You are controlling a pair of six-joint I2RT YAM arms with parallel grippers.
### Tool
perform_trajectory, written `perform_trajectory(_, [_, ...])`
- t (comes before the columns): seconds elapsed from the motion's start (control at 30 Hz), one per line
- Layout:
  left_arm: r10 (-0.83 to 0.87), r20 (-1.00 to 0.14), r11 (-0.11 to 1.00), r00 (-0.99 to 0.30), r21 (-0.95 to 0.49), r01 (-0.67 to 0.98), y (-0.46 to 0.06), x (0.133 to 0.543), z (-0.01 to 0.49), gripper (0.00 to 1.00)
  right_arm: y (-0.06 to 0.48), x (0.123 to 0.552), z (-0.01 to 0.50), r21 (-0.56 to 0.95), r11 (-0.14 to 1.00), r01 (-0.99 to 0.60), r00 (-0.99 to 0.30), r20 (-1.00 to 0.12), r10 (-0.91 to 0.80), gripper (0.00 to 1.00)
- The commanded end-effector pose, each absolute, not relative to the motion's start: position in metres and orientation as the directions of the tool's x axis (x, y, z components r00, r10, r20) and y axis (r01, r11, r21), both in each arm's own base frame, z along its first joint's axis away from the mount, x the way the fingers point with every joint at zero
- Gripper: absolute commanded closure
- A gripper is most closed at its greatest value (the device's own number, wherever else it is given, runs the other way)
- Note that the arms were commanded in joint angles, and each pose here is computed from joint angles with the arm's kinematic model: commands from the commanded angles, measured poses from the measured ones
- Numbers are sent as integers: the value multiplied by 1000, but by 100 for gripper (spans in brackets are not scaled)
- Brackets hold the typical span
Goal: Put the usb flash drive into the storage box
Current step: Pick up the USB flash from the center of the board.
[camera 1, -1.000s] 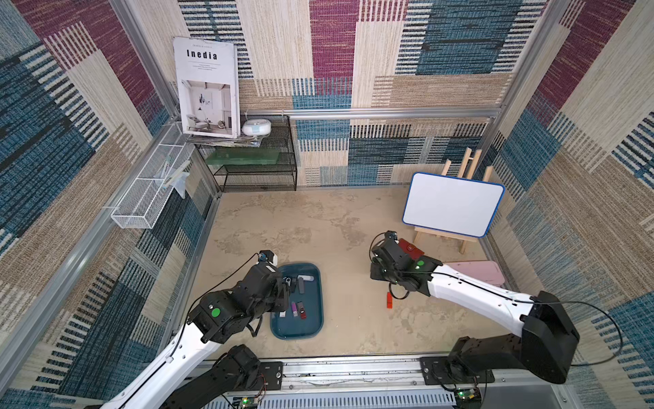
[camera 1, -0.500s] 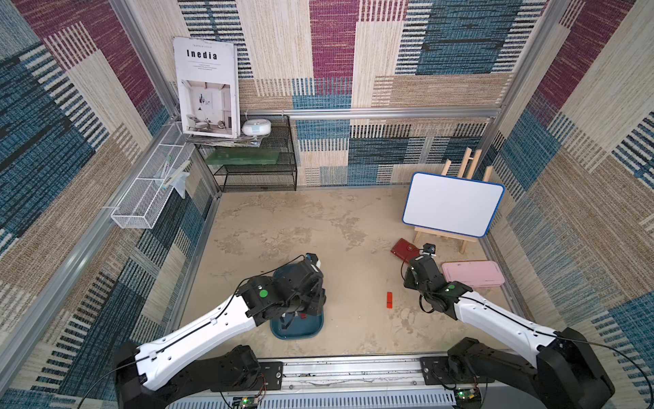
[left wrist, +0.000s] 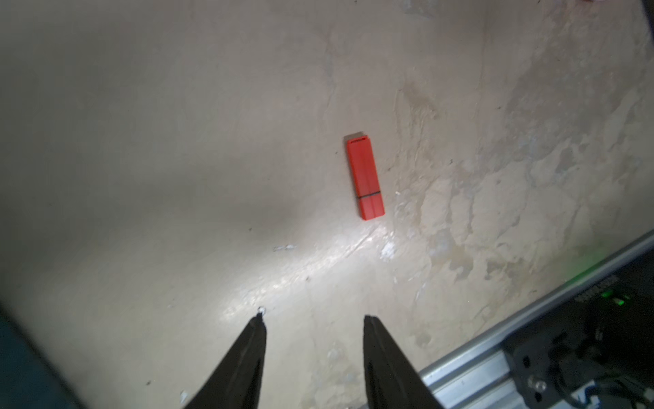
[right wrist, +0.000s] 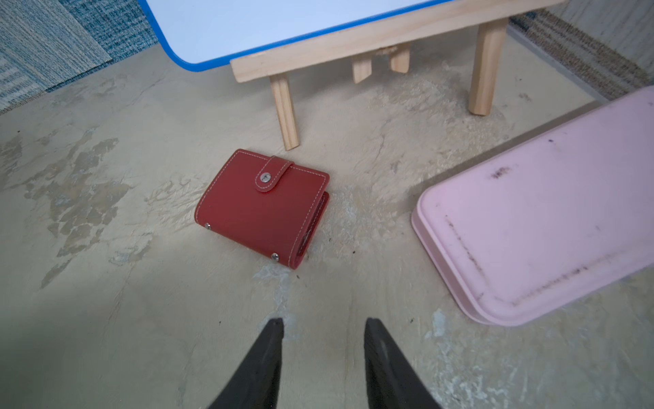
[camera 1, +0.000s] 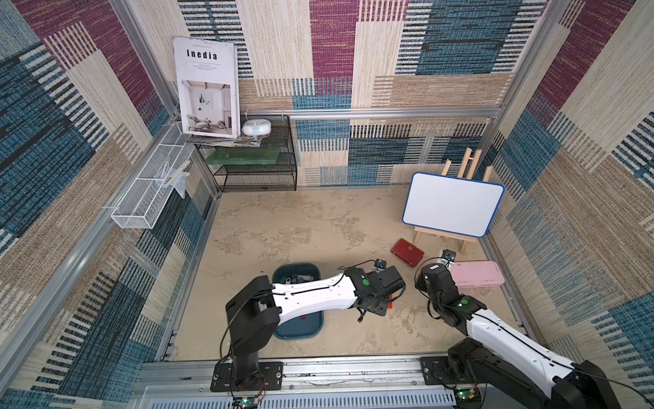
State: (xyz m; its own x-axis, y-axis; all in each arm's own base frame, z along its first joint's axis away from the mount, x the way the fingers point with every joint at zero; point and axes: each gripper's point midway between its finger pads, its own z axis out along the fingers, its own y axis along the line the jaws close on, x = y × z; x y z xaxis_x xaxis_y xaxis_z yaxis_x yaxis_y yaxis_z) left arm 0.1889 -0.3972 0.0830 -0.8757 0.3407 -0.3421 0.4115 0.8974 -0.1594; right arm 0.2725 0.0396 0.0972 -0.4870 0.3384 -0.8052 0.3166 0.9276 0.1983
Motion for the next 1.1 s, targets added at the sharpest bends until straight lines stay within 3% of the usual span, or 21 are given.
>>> perform_trajectory(0.0, [340,-312,901,-887,-164,403,-413,189,70,53,38,275,104,234,915,329,-444,-816,369,57])
perform_trajectory(0.5, [356,-268,924,-895,-41,380,-434,203,30,54,40,275,103,238,918,316,-452,-813,366,55])
perform_trajectory(1.07, [379,-288,913,-879,-38,406,-453,213,19,55,41,275,102,245,918,313,-453,-810,371,54])
